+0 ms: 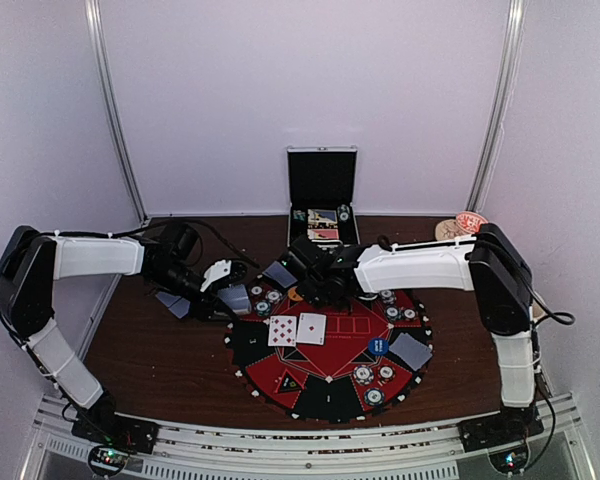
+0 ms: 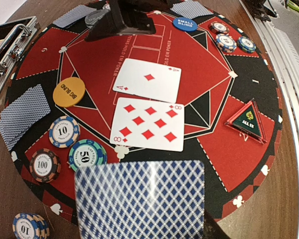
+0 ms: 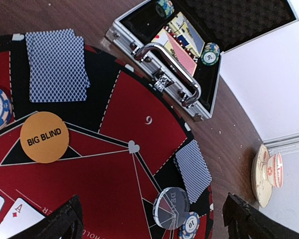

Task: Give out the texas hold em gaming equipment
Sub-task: Adjust the poker card in the community card area.

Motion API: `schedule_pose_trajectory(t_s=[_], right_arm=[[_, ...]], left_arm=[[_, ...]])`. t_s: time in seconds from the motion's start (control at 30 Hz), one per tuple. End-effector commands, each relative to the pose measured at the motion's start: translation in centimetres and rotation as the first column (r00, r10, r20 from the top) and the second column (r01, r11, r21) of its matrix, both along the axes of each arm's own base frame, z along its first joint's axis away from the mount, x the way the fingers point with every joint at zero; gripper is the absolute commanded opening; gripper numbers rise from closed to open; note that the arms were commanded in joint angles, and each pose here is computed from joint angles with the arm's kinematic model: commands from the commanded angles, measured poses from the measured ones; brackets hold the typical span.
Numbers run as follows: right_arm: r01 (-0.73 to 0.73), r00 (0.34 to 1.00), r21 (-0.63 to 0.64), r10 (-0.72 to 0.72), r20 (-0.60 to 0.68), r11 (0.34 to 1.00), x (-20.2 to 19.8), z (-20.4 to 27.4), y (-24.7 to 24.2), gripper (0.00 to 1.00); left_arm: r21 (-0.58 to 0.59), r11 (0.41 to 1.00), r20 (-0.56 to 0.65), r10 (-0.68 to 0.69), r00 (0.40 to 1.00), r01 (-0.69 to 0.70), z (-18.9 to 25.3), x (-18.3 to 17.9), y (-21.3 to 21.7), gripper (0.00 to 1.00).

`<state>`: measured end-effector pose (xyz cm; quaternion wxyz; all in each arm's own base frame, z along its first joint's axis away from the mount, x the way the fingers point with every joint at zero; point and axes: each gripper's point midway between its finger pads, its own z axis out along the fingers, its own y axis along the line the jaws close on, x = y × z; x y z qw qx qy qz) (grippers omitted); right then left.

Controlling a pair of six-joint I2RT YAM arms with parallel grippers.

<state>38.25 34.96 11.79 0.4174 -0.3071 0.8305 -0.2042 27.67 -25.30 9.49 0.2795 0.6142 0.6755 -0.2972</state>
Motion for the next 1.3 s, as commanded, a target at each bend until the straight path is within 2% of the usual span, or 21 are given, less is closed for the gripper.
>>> schedule_pose_trajectory(t_s=[0.0,0.2,0.4,1.0,1.27], right_arm=[[-0.020,0.997,0.049,0.024,-0.074,0.999,0.4,-1.8,0.6,1.00],[-0.091,0.978,0.053,0.099,-0.184,0.994,-0.8,-4.5,1.3,1.00],[-0.108,0.960,0.045,0.116,-0.254,0.993,-1.1,-6.2,1.2,1.00],[-0.099,0.956,0.004,0.096,-0.276,0.995,-0.2,-7.8,0.8,1.00],[-0.166,0.926,0.035,0.168,-0.337,0.986,-2.2,-8.7,1.9,0.98]], left_arm=[[-0.039,0.999,0.025,-0.011,1.000,0.012,1.4,0.3,-0.4,0.45],[-0.040,0.999,0.025,-0.012,1.000,0.013,1.5,0.3,-0.4,0.45],[-0.042,0.999,0.027,-0.014,1.000,0.015,1.6,0.3,-0.4,0.45],[-0.040,0.999,0.026,-0.011,1.000,0.012,1.5,0.3,-0.4,0.45],[-0.039,0.999,0.025,-0.013,1.000,0.014,1.4,0.3,-0.4,0.45]])
